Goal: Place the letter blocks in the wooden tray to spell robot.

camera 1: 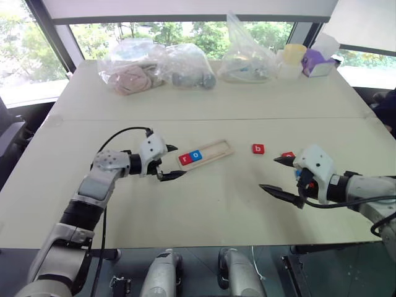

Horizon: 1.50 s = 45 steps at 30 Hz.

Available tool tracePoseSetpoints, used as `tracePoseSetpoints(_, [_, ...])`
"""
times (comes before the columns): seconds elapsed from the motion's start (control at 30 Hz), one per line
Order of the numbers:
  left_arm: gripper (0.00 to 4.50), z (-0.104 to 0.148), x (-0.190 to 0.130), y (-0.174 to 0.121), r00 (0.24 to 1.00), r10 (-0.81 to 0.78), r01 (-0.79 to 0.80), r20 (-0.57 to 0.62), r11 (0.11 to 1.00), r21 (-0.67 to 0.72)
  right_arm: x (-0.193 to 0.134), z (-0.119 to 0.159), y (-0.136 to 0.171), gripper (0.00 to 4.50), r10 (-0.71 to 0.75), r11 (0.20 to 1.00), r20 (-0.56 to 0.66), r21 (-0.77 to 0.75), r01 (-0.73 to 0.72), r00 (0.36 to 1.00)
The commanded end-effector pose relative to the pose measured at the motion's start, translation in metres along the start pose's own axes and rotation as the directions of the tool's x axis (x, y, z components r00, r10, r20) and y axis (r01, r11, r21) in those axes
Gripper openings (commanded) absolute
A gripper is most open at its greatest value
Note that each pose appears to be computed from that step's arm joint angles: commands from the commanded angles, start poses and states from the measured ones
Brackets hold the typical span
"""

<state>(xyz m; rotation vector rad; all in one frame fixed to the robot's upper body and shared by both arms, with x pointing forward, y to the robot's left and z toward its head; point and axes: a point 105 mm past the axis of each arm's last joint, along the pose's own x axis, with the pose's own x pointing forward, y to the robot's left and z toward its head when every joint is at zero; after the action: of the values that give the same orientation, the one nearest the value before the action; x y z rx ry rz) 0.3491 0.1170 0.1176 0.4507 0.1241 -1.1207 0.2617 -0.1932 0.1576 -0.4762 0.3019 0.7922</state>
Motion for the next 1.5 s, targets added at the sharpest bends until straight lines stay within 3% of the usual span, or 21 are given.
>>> tracePoseSetpoints(0.03, [4.5,0.003,0.006,0.002,1.0,-0.01,0.01,0.004,0.999,0.037,-0.006,0.01,-0.002,4.47,-0.032,0.999,0.036,-0.029,0.033,0.999])
tracePoseSetpoints(0.77, [4.5,-0.021,0.037,0.0,0.999,0.017,-0.016,-0.043,1.0,0.016,-0.002,0.009,-0.002,4.47,-0.063,0.997,0.044,-0.043,0.065,0.997])
tracePoseSetpoints(0.87, [3.7,-0.024,0.036,-0.004,0.998,-0.009,0.009,-0.057,1.0,0.003,-0.001,0.009,-0.002,4.5,-0.065,0.997,0.046,-0.046,0.067,0.997])
tracePoseSetpoints(0.97, [2.5,-0.029,0.032,-0.009,0.997,-0.029,0.029,-0.072,1.0,-0.008,-0.001,0.01,-0.003,4.5,-0.069,0.996,0.048,-0.049,0.072,0.996])
tracePoseSetpoints(1.5, [2.47,-0.011,0.037,-0.082,0.955,-0.297,0.298,-0.014,0.953,0.06,-0.001,0.013,-0.006,4.5,-0.071,0.995,0.05,-0.065,0.074,0.996])
